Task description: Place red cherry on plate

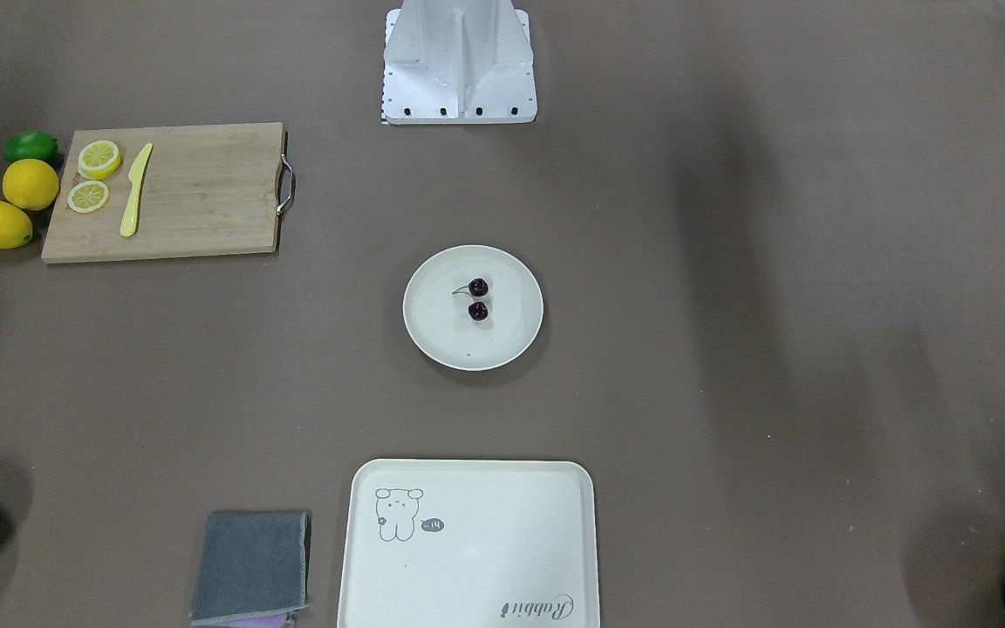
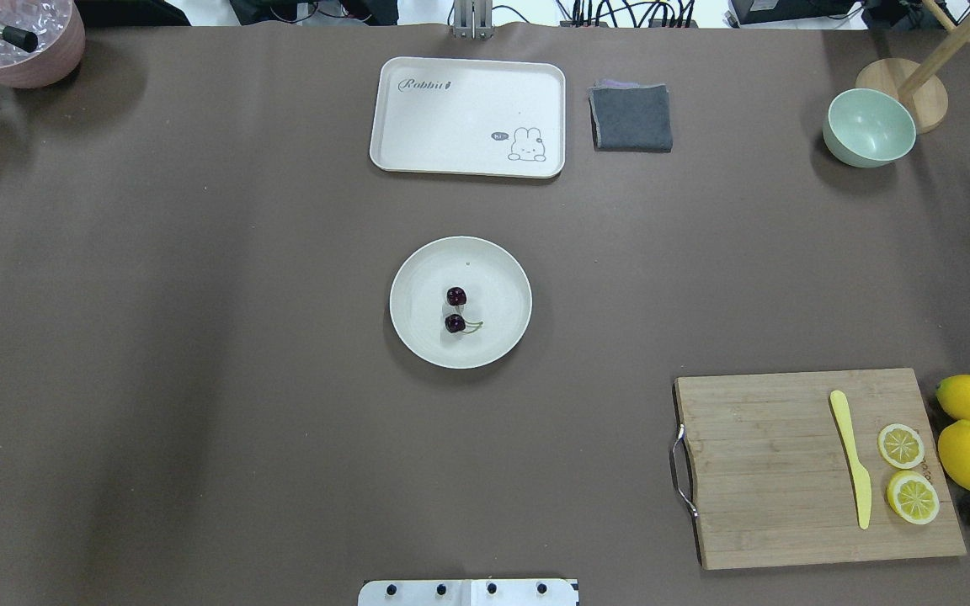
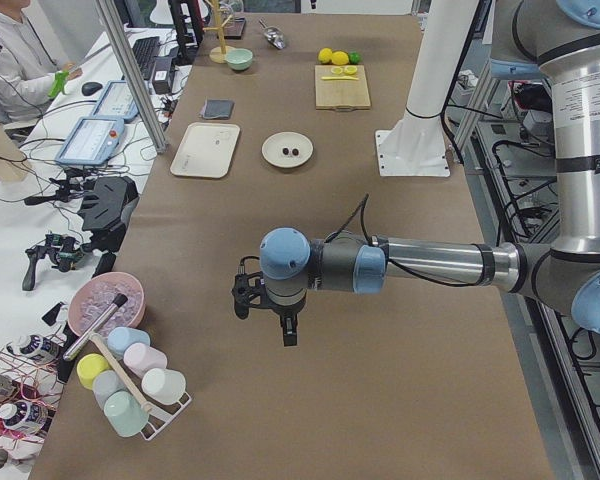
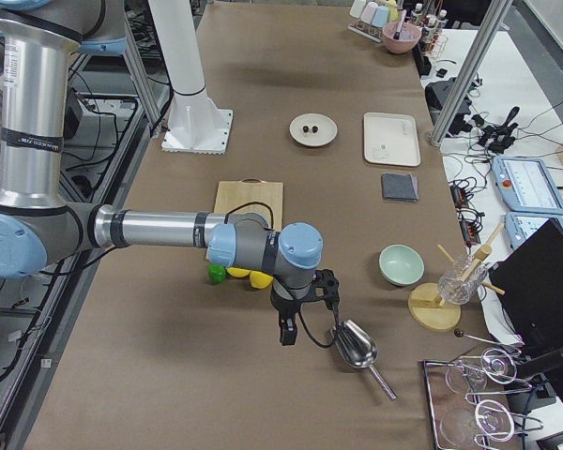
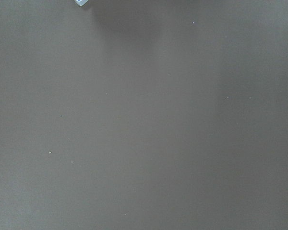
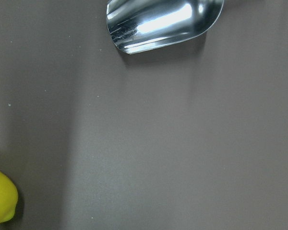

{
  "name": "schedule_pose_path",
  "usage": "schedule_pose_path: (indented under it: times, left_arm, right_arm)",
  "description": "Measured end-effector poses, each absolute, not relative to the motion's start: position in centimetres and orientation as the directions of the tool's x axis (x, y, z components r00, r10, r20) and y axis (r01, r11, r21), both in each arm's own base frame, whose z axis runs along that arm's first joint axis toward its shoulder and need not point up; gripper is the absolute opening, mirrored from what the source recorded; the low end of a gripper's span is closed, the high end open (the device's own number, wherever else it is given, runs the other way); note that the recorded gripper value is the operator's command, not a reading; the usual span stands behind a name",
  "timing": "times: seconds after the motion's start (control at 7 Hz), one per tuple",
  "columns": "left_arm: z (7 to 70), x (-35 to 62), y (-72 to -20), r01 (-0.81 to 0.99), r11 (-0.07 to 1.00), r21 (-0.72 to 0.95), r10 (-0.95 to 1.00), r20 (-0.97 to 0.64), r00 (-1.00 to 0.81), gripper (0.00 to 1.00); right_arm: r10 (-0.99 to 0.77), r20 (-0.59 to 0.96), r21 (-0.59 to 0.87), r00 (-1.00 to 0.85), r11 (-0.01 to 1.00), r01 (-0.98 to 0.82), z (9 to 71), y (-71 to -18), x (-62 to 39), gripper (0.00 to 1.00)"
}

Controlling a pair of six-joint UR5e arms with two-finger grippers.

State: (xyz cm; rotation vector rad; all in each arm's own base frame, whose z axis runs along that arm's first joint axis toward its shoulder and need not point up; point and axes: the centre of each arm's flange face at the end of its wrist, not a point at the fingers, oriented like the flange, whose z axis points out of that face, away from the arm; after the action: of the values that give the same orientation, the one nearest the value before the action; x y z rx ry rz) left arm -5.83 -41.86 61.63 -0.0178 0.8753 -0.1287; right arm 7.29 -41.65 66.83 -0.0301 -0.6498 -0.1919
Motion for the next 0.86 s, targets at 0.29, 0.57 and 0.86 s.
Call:
schedule_pose_path:
  times: [0.29, 0.57, 0.86]
  left_arm:
    - [61.59, -5.82, -41.86, 0.105, 0.992, -0.067, -0.119, -0.766, 0.632, 0.98]
    - [61.58, -5.82, -41.86, 0.105, 0.992, -0.068, -0.119, -0.766, 0.632, 0.98]
    - [61.57, -5.82, -41.87, 0.105, 0.992, -0.067, -0.119, -0.766, 0.632, 0.98]
  right_arm:
    - [-0.167, 0.606, 0.033, 0.778, 0.982, 0.185, 66.74, -41.68, 7.26, 1.00]
    - [-0.168, 0.606, 0.035, 0.777, 0.982, 0.185, 66.65, -41.76, 7.22, 1.00]
    - [-0.168, 0.606, 0.034, 0.777, 0.982, 0.185, 66.65, -41.77, 7.20, 1.00]
